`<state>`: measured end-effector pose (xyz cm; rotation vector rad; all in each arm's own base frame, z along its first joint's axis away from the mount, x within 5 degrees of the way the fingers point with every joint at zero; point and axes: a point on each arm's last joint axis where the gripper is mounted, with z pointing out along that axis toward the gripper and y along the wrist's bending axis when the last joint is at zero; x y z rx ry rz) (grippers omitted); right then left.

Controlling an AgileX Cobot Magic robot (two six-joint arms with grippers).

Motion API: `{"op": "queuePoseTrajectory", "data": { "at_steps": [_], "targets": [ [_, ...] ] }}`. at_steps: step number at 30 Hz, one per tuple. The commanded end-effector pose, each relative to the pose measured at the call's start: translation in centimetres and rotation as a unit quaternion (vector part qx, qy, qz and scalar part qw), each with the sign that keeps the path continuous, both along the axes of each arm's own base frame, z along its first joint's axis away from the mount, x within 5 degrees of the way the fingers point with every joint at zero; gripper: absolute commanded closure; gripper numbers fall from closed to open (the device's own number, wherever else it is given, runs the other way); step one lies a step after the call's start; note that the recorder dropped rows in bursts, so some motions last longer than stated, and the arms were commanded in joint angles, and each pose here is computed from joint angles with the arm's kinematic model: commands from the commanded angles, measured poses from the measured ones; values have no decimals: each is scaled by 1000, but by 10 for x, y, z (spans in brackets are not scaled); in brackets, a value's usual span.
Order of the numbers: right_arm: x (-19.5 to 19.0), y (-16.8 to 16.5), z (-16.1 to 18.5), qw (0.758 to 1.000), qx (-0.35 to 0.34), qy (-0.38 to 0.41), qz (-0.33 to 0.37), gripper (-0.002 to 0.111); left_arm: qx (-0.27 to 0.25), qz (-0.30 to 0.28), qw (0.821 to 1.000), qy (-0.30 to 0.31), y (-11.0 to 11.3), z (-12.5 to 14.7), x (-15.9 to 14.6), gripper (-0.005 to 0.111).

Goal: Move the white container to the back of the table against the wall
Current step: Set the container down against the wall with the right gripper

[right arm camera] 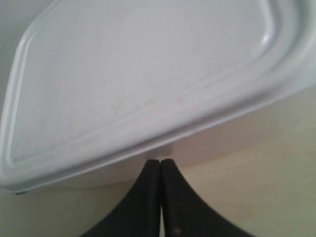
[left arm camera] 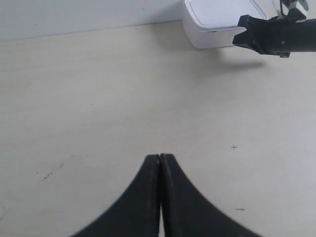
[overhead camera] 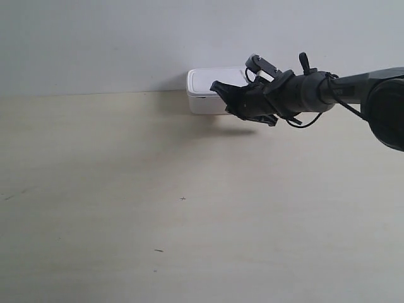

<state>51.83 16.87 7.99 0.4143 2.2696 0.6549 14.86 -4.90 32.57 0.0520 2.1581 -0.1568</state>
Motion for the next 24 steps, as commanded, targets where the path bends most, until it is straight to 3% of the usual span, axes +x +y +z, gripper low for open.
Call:
{"op": "queuePoseTrajectory", "data": {
  "at_steps": [1,12,24],
  "targets": [
    [4,-5,0,1000,-14,-21,-18,108,-5,4,1000,-11,5,-1,-7,107],
    [2,-1,3,1000,-7,-8,2,108,-6,10,1000,-11,8,-5,-12,107],
    [-15,-3,42,1000,5,-9,10,108,3,19,1000,-6,11,-5,-14,107]
  ]
}}
